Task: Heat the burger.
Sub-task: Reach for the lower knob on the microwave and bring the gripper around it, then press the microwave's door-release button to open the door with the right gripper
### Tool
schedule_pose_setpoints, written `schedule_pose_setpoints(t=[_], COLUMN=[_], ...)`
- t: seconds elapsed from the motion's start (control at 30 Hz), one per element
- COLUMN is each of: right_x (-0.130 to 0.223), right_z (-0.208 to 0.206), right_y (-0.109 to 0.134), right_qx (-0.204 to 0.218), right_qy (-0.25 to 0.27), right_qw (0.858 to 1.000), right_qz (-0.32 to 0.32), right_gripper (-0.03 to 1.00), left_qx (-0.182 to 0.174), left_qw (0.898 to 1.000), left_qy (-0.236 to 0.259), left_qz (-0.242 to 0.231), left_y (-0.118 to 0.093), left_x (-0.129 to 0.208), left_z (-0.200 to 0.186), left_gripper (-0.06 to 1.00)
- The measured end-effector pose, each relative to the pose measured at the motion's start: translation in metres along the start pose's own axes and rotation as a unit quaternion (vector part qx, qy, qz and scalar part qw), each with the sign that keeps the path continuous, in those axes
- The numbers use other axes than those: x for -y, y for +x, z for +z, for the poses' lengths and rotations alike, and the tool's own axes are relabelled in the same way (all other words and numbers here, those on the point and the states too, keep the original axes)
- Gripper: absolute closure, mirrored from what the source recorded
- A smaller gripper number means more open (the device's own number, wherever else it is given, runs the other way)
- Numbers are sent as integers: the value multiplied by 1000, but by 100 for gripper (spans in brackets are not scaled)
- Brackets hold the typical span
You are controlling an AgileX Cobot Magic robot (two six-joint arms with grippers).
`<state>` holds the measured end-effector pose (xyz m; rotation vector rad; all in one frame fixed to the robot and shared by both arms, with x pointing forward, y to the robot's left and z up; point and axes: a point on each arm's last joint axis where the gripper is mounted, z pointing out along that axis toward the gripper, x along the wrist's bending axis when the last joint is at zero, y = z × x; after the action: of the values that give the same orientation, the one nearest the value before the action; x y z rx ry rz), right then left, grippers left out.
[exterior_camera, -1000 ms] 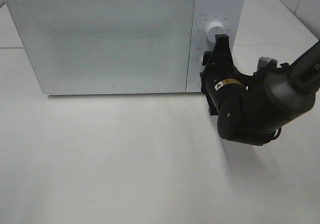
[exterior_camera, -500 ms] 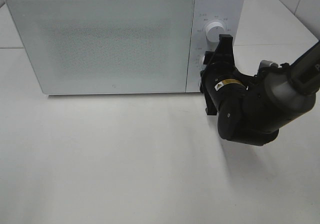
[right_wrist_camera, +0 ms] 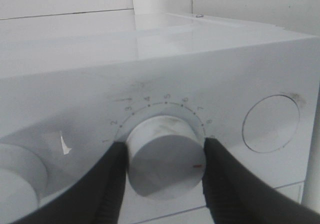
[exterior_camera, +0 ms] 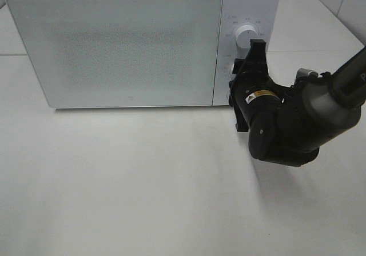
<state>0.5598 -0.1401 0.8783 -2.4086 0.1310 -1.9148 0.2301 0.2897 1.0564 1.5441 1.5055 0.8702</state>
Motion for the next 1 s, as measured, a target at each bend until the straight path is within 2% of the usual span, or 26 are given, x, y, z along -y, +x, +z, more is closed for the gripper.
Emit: schedule_pose_setpoints(t=[0.5, 0.7, 0.9, 1.0], right_x=[0, -1, -4, -4], right_z=[0, -1, -2, -2], right_y=[0, 0, 0, 0], right_qx=[1, 3, 5, 6], right_qy=[-18, -26, -46, -47], right_qw=[1000, 999, 998, 997], right_qz=[-21, -34, -52, -58], right_gripper=[51, 44, 29, 26], left_qx=[0, 0, 0, 0], left_qw=[1000, 1000, 1000, 1000], left_qy=[0, 0, 0, 0], left_qz=[0, 0, 0, 0], left_y=[0, 0, 0, 0], left_x=[0, 0, 0, 0], left_z=[0, 0, 0, 0], left_gripper=[-4, -4, -4, -4])
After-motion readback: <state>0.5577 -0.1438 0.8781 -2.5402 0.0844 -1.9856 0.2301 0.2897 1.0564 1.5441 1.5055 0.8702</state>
